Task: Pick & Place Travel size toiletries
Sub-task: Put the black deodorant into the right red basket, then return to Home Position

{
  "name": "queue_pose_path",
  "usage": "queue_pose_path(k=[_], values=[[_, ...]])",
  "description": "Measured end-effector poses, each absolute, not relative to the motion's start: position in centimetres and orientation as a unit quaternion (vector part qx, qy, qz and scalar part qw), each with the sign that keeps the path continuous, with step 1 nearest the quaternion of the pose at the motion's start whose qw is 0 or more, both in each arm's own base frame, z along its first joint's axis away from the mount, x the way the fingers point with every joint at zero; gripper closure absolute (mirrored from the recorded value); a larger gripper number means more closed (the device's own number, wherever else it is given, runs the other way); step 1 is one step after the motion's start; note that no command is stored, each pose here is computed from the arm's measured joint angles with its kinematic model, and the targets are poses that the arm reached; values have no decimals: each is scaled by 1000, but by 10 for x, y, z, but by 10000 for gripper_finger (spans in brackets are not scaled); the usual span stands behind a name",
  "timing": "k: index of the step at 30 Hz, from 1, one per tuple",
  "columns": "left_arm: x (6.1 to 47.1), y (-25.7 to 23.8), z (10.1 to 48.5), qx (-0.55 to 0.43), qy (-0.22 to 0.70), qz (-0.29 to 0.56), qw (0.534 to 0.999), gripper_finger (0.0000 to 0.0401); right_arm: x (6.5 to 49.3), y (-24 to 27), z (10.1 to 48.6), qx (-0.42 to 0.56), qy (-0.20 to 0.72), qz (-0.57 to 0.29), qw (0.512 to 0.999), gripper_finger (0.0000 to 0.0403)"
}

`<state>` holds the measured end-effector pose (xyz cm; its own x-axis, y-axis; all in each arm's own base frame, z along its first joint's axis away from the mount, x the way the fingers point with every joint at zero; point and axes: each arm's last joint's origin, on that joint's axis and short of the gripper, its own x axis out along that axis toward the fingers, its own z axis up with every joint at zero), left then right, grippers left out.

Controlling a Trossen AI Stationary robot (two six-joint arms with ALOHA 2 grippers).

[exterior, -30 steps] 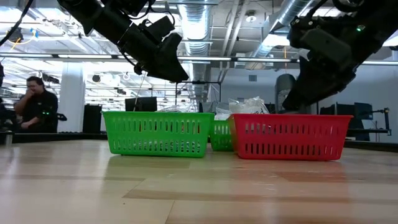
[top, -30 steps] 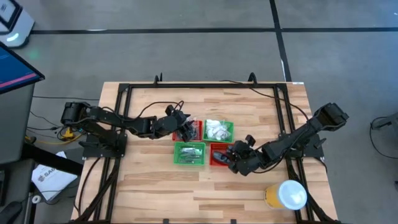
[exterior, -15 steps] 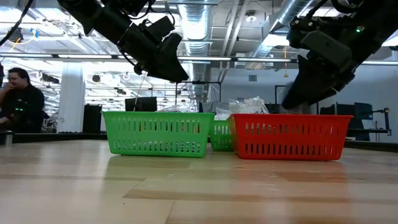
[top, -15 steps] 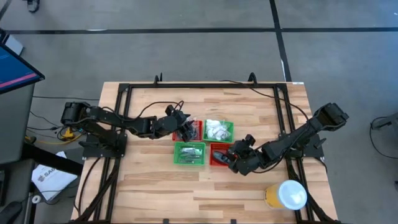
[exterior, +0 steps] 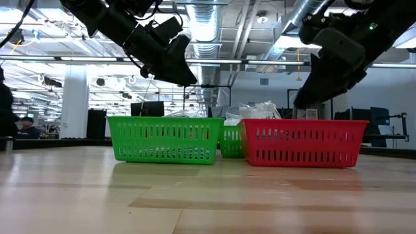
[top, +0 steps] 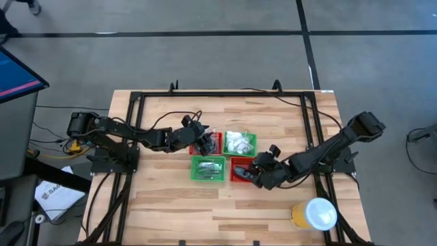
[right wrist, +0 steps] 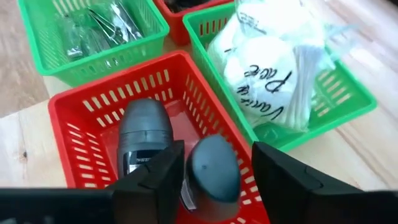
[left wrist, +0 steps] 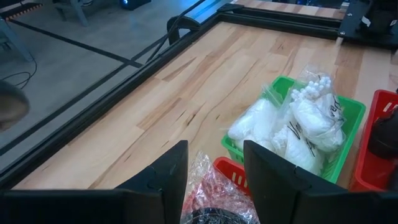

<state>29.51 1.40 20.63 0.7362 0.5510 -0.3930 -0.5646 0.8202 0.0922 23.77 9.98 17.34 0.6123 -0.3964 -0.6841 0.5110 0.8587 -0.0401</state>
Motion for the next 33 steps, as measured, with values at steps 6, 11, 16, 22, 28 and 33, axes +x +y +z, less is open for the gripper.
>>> queue_pose_path(k=[6, 11, 16, 22, 28, 33], values=[[296, 4, 207, 4, 208, 280, 937, 256, 236, 99, 184, 48, 338, -247, 907, 240], [295, -5, 213, 21, 197, 260, 945, 256, 233, 95, 195, 32, 305, -268, 913, 245], [294, -15, 221, 27, 186, 182, 965, 256, 227, 94, 208, 20, 290, -255, 922, 245], [295, -21, 225, 31, 124, 94, 987, 256, 216, 97, 225, -18, 242, -273, 931, 245], [279, -13, 216, 31, 78, 32, 996, 256, 205, 94, 242, -48, 227, -258, 938, 258], [265, -10, 220, 37, 18, -51, 998, 256, 197, 88, 255, -64, 213, -251, 942, 274]])
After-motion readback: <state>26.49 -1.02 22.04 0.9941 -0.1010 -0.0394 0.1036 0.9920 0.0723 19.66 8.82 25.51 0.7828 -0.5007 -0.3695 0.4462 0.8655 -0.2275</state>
